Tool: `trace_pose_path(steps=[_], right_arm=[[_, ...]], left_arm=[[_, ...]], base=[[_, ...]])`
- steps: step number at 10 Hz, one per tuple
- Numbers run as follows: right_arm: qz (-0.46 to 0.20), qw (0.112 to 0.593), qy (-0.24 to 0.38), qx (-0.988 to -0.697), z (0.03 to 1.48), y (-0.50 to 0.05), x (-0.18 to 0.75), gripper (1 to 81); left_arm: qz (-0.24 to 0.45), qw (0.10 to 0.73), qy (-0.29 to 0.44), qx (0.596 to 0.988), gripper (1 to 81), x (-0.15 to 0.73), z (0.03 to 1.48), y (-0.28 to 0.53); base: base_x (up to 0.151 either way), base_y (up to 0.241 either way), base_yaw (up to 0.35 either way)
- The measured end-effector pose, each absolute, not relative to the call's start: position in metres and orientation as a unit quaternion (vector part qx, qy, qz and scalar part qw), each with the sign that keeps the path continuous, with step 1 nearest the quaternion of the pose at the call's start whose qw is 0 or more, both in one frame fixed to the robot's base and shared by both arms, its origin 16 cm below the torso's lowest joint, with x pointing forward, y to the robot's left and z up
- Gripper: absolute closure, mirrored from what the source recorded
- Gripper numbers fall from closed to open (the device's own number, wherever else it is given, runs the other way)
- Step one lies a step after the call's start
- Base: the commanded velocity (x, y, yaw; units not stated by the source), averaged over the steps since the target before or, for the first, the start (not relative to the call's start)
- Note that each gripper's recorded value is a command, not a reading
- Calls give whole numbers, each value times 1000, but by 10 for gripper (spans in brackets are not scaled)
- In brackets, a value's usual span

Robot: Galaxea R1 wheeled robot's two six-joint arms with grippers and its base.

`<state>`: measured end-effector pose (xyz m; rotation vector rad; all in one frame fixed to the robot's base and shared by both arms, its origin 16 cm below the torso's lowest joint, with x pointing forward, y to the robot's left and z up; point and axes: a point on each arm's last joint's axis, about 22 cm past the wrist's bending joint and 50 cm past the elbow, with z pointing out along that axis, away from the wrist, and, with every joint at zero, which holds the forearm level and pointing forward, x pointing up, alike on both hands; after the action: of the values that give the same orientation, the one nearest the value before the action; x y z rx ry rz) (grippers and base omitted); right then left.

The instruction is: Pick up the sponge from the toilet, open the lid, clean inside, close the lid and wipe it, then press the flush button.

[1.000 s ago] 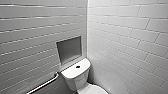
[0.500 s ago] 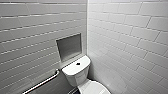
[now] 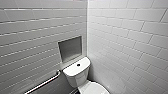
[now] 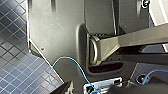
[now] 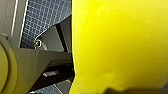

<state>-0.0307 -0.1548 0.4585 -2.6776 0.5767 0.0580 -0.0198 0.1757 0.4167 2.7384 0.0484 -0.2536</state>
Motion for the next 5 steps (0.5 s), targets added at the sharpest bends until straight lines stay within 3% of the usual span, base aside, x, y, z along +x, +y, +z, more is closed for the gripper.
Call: trace_pose_path(steps=[5], right_arm=[[24,197,207,-958,468,-156,-60,811]], left_arm=[[-96,194,19,976,10,-54,428,175]], base=[[0,0,0]])
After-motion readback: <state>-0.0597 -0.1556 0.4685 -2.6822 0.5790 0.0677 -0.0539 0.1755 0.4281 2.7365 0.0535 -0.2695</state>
